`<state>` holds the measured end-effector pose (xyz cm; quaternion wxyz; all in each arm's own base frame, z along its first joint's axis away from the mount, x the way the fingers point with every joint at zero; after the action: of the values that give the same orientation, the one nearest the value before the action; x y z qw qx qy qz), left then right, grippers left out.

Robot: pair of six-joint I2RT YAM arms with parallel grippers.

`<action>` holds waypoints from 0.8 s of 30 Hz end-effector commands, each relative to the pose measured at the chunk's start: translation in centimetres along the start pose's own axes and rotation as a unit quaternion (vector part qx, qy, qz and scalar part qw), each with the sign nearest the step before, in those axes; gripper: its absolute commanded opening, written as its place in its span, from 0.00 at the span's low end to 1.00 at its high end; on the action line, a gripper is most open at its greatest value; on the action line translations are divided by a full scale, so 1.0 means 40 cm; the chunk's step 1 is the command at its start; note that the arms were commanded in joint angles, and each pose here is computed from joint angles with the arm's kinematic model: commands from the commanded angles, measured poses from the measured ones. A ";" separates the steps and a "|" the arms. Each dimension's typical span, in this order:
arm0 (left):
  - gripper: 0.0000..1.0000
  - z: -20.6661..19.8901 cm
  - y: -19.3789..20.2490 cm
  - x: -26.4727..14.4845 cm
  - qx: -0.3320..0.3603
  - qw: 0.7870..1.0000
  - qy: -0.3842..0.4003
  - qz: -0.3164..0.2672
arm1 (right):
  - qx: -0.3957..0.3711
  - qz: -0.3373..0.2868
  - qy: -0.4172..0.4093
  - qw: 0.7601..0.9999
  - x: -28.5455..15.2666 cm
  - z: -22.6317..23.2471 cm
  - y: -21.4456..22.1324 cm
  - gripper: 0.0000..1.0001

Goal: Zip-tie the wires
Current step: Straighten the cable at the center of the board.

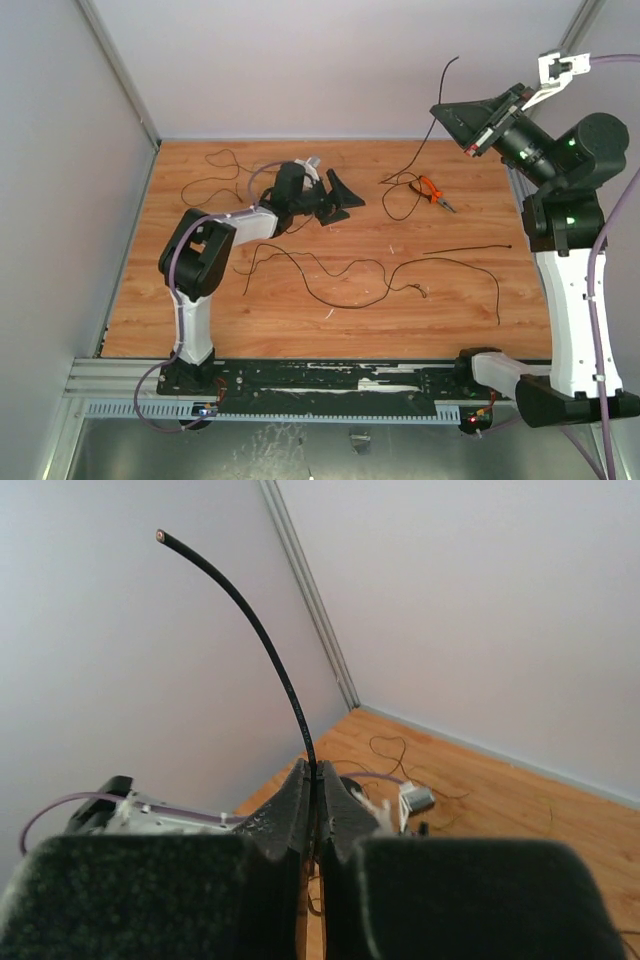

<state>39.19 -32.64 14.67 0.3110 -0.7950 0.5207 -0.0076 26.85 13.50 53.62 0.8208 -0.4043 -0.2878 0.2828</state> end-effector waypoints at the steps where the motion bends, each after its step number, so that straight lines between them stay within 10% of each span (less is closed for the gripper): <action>1: 0.86 -0.069 -0.001 0.050 -0.049 0.998 0.048 0.000 | -0.039 -0.026 -0.047 0.998 -0.037 0.110 -0.053 0.00; 24: 0.86 -0.063 0.096 0.254 -0.128 0.991 0.009 -0.034 | -0.040 -0.026 -0.117 0.992 -0.073 0.200 -0.056 0.00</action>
<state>38.85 -42.62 11.98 0.2098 -0.8292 0.5165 0.0399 20.99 13.98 58.20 0.7804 -0.4038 -0.3830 0.2851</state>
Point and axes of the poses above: each gripper's point midway between its finger pads, its own x axis out along the fingers, its own z axis along the line the jaws close on, y = z × x, the point moved 3 cm from there along -x, back along the fingers, and after that the axes turned 10 degrees about x, right-handed, at the moved point
